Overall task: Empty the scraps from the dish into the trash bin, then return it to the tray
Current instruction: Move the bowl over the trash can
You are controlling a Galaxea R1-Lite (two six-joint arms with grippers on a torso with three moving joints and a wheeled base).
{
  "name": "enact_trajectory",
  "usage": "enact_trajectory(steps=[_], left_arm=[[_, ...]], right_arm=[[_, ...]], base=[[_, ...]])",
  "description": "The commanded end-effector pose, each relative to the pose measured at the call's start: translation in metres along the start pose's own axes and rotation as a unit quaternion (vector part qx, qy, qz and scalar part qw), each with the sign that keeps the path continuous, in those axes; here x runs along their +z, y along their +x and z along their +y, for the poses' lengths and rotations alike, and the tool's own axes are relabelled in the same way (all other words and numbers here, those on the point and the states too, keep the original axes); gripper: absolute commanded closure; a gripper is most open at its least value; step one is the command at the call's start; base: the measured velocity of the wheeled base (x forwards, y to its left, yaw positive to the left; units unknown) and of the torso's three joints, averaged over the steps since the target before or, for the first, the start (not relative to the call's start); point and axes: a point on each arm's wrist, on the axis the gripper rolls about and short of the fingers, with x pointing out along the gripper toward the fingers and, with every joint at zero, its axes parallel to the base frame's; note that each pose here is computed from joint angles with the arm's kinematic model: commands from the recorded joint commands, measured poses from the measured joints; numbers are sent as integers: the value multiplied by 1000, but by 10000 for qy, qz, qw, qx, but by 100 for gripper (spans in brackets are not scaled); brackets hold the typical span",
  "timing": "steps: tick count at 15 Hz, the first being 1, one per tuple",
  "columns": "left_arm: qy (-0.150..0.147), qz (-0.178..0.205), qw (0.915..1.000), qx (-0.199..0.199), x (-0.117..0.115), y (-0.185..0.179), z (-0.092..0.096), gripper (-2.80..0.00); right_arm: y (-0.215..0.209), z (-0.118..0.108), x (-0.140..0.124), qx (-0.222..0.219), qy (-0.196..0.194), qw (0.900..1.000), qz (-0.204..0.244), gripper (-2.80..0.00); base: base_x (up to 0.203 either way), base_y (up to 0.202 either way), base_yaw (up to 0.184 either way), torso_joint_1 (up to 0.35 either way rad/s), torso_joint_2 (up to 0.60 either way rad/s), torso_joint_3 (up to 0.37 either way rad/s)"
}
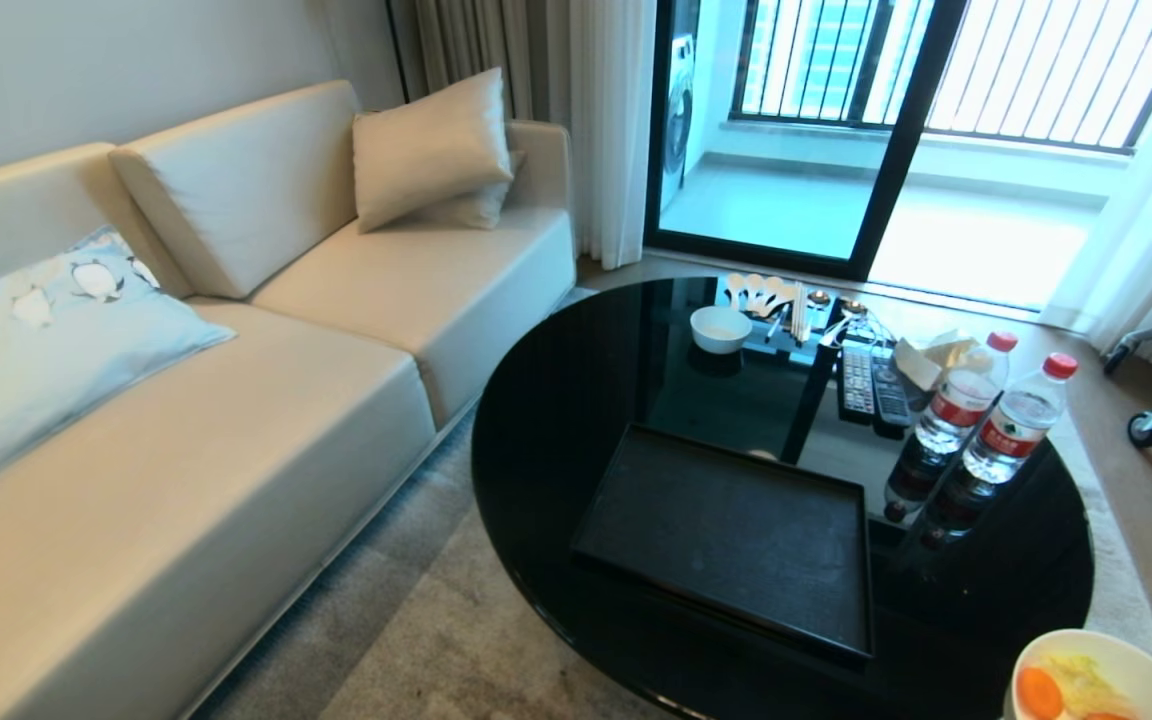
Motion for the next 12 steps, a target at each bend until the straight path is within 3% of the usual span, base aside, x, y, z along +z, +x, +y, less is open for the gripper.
enact_trajectory(steps=[1,12], left_arm=[[-4,-6,10000,3,0,0,0,0],[-4,-2,10000,3,0,0,0,0]], right_arm=[[3,3,3,-62,-1,10000,68,0],[5,5,4,-56,-27,10000,57,0]], base=[[0,0,0,0,0,0],[0,0,0,0,0,0]])
